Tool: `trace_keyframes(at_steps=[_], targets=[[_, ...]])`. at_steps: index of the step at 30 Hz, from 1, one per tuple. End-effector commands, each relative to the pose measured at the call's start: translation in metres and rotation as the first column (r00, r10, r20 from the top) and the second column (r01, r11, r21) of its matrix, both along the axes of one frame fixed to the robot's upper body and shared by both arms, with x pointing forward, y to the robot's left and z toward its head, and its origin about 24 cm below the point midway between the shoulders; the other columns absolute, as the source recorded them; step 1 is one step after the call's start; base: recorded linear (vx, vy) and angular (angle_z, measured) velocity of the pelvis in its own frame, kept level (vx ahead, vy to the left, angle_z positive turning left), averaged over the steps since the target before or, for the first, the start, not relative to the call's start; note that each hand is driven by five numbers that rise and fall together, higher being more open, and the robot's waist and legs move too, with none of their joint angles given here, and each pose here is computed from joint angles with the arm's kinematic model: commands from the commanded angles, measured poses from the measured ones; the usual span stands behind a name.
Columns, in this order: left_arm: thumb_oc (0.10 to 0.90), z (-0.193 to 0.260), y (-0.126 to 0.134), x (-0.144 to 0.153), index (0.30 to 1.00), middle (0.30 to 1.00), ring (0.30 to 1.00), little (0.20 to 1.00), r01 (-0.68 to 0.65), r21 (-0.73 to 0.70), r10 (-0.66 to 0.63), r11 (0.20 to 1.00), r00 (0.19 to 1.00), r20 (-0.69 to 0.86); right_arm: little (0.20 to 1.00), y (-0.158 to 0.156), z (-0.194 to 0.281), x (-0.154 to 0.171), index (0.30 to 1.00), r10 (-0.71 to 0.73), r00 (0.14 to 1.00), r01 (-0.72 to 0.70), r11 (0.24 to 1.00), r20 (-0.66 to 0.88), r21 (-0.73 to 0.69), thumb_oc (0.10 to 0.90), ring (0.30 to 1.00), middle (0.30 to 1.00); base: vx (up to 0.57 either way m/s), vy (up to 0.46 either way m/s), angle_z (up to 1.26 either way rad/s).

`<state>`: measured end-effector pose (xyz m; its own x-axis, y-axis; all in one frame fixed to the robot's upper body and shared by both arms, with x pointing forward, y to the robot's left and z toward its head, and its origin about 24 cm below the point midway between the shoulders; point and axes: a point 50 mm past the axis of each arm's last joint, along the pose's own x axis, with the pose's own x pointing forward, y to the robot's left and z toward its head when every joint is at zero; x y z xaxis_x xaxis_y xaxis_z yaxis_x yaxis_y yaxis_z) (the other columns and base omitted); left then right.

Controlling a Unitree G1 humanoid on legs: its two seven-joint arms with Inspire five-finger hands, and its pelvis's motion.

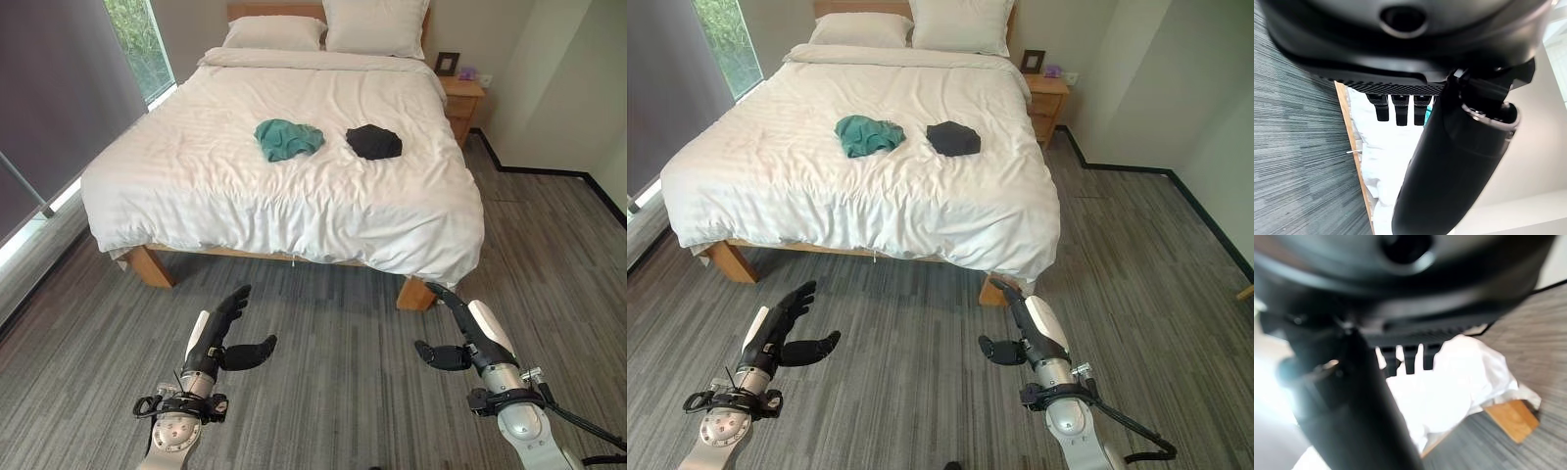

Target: Pick up bed clothes into laundry basket.

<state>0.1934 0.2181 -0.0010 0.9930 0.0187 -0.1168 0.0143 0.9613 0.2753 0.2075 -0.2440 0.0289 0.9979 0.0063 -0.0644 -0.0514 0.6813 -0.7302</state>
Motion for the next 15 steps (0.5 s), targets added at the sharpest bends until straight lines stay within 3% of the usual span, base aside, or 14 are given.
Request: trace_keyframes(at_steps=[1, 15], targets=[[0.8, 0.045, 0.004, 0.021, 0.9, 0.9, 0.9, 0.9, 0.002, -0.034, 0.007, 0.999, 0.969, 0.248, 0.9, 0.0, 0.037, 0.014, 0.9, -0.001, 0.977, 0.003, 1.0, 0.214, -0.011, 0.8, 0.9, 0.9, 0.04, -0.013, 0.05], [0.8, 0.047, 0.006, 0.016, 0.9, 0.9, 0.9, 0.9, -0.005, -0.034, 0.013, 0.999, 0.97, 0.244, 0.9, 0.001, 0.027, 0.01, 0.9, -0.048, 0.982, 0.04, 0.998, 0.183, 0.047, 0.8, 0.9, 0.9, 0.04, 0.026, 0.0]])
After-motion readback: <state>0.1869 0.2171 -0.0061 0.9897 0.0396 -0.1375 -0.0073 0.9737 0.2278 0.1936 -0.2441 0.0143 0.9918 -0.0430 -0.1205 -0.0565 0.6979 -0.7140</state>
